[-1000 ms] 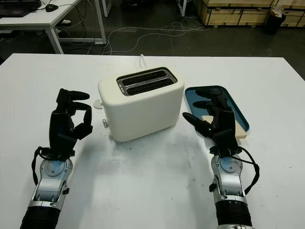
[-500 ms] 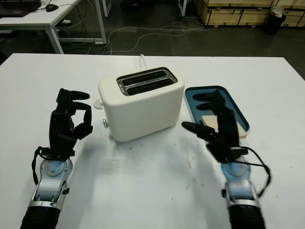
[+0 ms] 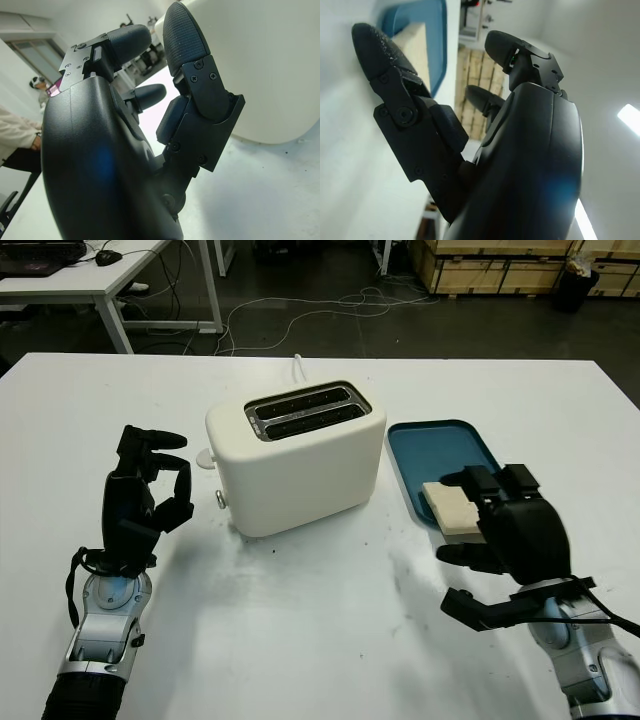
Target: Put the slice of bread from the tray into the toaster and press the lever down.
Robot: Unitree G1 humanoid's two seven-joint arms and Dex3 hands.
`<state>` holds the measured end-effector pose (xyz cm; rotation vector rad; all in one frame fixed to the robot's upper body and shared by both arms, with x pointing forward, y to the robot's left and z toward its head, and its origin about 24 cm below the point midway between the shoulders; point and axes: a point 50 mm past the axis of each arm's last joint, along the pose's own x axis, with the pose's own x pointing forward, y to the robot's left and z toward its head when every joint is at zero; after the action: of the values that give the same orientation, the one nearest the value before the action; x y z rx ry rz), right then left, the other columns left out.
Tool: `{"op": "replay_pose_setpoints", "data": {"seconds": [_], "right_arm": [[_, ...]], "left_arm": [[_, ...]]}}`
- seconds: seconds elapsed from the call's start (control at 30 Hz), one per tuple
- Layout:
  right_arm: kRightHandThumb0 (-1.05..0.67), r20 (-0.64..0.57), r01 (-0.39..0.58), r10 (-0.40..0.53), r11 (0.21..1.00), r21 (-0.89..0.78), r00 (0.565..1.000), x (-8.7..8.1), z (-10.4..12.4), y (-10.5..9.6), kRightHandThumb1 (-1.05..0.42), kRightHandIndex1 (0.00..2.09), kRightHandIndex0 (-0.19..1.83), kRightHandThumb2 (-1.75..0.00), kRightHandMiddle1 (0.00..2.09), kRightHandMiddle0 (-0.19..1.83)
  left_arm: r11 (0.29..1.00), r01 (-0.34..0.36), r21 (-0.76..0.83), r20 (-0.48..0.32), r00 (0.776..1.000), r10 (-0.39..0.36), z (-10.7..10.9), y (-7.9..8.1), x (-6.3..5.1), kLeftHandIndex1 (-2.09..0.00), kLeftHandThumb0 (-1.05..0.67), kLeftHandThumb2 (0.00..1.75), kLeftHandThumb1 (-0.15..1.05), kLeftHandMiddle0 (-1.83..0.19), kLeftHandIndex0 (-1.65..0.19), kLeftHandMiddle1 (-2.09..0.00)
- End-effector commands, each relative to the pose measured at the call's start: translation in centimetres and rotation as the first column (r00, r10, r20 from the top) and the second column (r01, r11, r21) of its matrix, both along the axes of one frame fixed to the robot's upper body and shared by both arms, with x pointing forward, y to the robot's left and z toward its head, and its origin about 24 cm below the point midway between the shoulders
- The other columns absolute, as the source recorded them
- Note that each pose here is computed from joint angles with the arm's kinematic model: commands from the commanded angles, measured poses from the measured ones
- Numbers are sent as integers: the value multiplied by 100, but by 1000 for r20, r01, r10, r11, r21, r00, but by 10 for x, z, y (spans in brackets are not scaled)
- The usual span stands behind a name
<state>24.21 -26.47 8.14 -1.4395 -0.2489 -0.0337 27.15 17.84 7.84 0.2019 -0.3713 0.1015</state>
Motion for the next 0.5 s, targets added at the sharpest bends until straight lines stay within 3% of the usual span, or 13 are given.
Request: {"op": "replay_pose_setpoints", "data": {"seconds": [0.0,0.17,0.33,0.47], "right_arm": [[-81,10,13,-12,999,-47,1000,1,2,0,-58,109,0,0,88,0],[-80,35,48,-44,991,-125,998,4,2,-2,-57,104,0,-1,82,0],[-67,44,81,-75,987,-140,996,10,-9,-8,-60,94,0,-2,69,0],[-62,37,86,-81,987,-139,996,15,-20,-13,-60,97,0,-1,71,0]], "left_arm": [[1000,8,6,26,1000,-9,5,0,3,-159,-75,92,75,0,0,-175],[1000,13,-8,23,1000,-13,5,-2,3,-159,-74,91,74,0,0,-175],[1000,6,-3,23,1000,-6,6,-2,3,-162,-75,95,72,0,0,-175],[1000,9,4,32,999,-9,7,-1,2,-160,-75,95,73,0,0,-175]]}}
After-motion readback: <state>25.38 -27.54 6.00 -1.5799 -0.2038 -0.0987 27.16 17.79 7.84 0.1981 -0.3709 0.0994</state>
